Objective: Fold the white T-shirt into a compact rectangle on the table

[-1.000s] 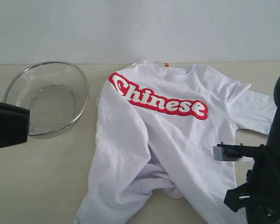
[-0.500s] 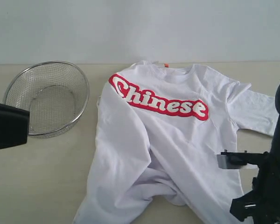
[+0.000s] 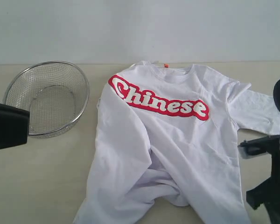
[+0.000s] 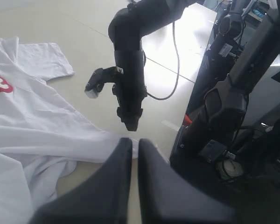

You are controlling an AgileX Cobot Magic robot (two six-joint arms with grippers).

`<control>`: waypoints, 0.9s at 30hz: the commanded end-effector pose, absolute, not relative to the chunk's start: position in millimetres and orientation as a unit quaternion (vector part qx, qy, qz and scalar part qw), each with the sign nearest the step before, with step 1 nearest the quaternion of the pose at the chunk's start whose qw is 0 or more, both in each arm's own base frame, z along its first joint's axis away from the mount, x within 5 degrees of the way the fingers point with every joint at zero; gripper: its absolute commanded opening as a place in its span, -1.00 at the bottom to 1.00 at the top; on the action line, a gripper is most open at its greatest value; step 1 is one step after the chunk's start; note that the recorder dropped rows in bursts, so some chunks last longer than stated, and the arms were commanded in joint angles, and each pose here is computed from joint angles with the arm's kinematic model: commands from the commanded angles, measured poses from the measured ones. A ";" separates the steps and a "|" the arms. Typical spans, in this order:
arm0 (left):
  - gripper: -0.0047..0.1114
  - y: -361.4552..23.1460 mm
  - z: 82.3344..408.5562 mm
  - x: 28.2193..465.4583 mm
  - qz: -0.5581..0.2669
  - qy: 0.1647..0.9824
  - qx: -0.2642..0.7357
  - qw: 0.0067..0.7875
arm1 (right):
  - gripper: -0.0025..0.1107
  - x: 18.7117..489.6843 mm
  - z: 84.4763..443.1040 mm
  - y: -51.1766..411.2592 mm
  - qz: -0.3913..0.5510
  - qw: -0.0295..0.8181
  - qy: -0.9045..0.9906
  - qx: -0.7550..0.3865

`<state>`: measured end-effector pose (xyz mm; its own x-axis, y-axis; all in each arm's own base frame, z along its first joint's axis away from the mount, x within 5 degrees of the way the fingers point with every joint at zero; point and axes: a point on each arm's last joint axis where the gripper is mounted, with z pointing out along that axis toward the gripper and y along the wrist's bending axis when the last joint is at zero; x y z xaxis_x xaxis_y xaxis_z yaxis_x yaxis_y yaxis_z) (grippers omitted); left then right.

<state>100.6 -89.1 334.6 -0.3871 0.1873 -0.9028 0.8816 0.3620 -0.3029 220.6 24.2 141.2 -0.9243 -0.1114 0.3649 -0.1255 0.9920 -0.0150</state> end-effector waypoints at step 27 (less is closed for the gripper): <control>-0.84 -89.7 333.3 99.8 -0.432 0.720 0.368 0.399 | -0.96 449.7 130.8 -13.5 0.003 -0.104 -0.994 -0.036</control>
